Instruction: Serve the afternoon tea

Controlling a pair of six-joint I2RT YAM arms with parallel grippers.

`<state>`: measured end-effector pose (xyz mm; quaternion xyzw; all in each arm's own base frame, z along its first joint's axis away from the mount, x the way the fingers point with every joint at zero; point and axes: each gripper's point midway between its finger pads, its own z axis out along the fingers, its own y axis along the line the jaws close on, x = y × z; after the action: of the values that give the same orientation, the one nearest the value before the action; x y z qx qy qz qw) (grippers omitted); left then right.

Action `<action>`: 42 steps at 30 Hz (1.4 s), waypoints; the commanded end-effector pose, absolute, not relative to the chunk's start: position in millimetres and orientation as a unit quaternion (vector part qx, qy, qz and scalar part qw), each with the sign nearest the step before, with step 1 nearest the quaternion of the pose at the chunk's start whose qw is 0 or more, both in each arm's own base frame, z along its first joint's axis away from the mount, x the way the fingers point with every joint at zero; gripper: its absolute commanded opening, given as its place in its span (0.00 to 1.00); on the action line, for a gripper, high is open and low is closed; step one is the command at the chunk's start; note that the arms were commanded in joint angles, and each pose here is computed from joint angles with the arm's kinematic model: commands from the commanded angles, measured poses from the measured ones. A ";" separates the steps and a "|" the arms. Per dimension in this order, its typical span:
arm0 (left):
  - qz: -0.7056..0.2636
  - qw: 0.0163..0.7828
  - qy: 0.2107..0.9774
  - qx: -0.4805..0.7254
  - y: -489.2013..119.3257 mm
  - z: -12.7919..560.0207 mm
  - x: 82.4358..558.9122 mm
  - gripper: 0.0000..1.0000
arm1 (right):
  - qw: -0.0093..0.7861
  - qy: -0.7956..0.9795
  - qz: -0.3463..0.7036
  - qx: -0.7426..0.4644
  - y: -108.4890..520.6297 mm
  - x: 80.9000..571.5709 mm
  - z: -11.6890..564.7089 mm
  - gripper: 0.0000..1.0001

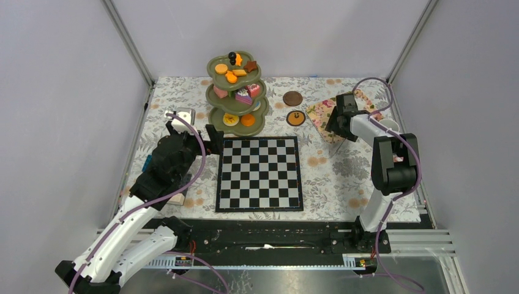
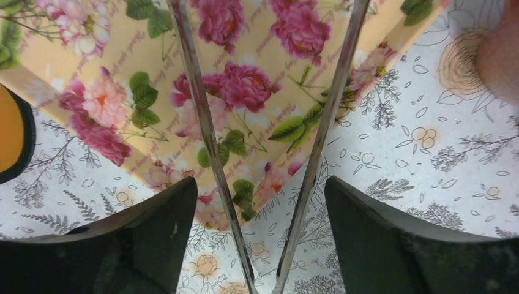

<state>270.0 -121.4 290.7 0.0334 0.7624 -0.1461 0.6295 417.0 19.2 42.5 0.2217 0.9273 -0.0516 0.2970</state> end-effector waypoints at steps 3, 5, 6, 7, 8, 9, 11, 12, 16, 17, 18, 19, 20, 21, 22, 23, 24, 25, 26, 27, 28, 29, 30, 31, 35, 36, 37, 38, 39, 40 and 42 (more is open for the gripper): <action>-0.157 0.645 0.747 0.039 -125.3 301.6 271.5 0.99 | 0.314 0.925 -0.072 0.200 12.2 428.6 83.4 0.89; -0.157 0.645 0.747 0.039 -125.6 301.2 271.9 0.99 | 0.323 0.923 -0.072 0.195 12.4 423.5 97.1 0.89; -0.156 0.644 0.748 0.040 -125.8 300.9 272.4 0.99 | 0.336 0.920 -0.065 0.189 16.9 423.1 105.5 0.89; -0.156 0.643 0.749 0.040 -126.1 300.3 272.9 0.99 | 0.345 0.920 -0.053 0.178 23.4 422.4 109.6 0.89; -0.156 0.643 0.749 0.040 -126.6 300.5 273.2 0.99 | 0.350 0.922 -0.036 0.164 33.8 421.7 112.8 0.89; -0.156 0.642 0.749 0.040 -127.1 300.3 273.6 0.99 | 0.348 0.926 -0.005 0.148 48.6 422.1 113.7 0.89; -0.158 0.640 0.750 0.042 -128.6 299.4 274.5 0.99 | 0.334 0.933 0.044 0.129 70.2 423.4 109.0 0.86; -0.159 0.640 0.751 0.042 -129.2 299.5 274.7 0.99 | 0.323 0.936 0.066 0.122 79.4 424.5 104.2 0.84; -0.156 0.638 0.753 0.042 -128.9 297.5 274.9 0.99 | 0.283 0.948 0.114 0.094 109.5 426.5 81.9 0.74; -0.155 0.637 0.754 0.041 -128.2 296.2 274.9 0.99 | 0.274 0.950 0.126 0.086 117.3 426.3 77.8 0.72; -0.153 0.638 0.754 0.041 -127.4 296.1 274.9 0.99 | 0.267 0.951 0.137 0.077 125.6 426.2 75.2 0.71; -0.152 0.638 0.754 0.040 -126.8 295.3 275.0 0.99 | 0.260 0.952 0.145 0.073 130.9 426.5 71.4 0.71; -0.151 0.638 0.754 0.040 -126.5 295.4 274.9 0.99 | 0.254 0.953 0.150 0.070 135.8 426.5 67.5 0.70; -0.151 0.638 0.754 0.040 -126.7 294.9 275.3 0.99 | 0.247 0.954 0.155 0.068 140.2 426.7 63.7 0.68; -0.151 0.637 0.755 0.040 -127.3 294.7 275.4 0.99 | 0.241 0.955 0.160 0.069 143.4 426.5 60.1 0.67; -0.151 0.637 0.755 0.041 -127.7 294.8 275.8 0.99 | 0.237 0.956 0.159 0.072 143.4 427.1 56.4 0.66; -0.150 0.635 0.756 0.041 -127.7 293.8 276.5 0.99 | 0.236 0.957 0.149 0.079 140.7 428.6 52.0 0.65; -0.150 0.635 0.756 0.041 -127.9 294.0 276.5 0.99 | 0.240 0.958 0.133 0.085 134.8 431.9 48.6 0.65; -0.151 0.635 0.757 0.042 -128.2 293.4 276.4 0.99 | 0.245 0.959 0.114 0.090 127.9 435.4 45.0 0.64; -0.150 0.634 0.757 0.041 -128.0 293.3 276.4 0.99 | 0.249 0.960 0.094 0.090 121.4 438.9 41.6 0.64; -0.150 0.634 0.757 0.042 -128.0 293.2 276.4 0.99 | 0.254 0.960 0.079 0.089 116.4 443.1 40.1 0.63; -0.151 0.635 0.757 0.041 -127.9 293.2 276.2 0.99 | 0.260 0.959 0.063 0.090 111.2 448.1 38.3 0.63; -0.151 0.635 0.757 0.042 -127.9 293.1 276.1 0.99 | 0.263 0.959 0.049 0.091 106.4 452.5 36.2 0.63; -0.151 0.635 0.757 0.042 -127.8 293.3 276.0 0.99 | 0.265 0.959 0.039 0.094 101.2 457.2 34.3 0.62; -0.151 0.634 0.757 0.042 -128.0 292.7 275.5 0.99 | 0.269 0.955 0.021 0.122 79.5 474.9 29.3 0.62; -0.152 0.635 0.757 0.041 -128.0 293.0 275.6 0.99 | 0.272 0.954 0.021 0.127 75.4 480.6 29.7 0.62; -0.153 0.634 0.757 0.042 -128.5 292.9 275.5 0.99 | 0.274 0.953 0.025 0.125 75.0 486.5 29.8 0.62; -0.154 0.634 0.757 0.043 -129.1 292.9 275.5 0.99 | 0.283 0.951 0.029 0.119 76.0 496.6 34.2 0.62; -0.155 0.633 0.757 0.044 -129.6 293.0 275.4 0.99 | 0.282 0.952 0.025 0.116 74.5 502.6 31.2 0.62; -0.156 0.632 0.757 0.045 -130.2 292.5 275.6 0.99 | 0.282 0.952 0.017 0.115 72.3 508.2 30.3 0.62; -0.157 0.633 0.757 0.045 -130.6 292.8 275.2 0.99 | 0.285 0.952 0.002 0.111 68.5 520.0 32.4 0.62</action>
<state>272.9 -125.9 284.3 0.0400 0.7693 -0.1468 0.6206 491.2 85.1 21.8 0.1180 0.9572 0.0419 0.2609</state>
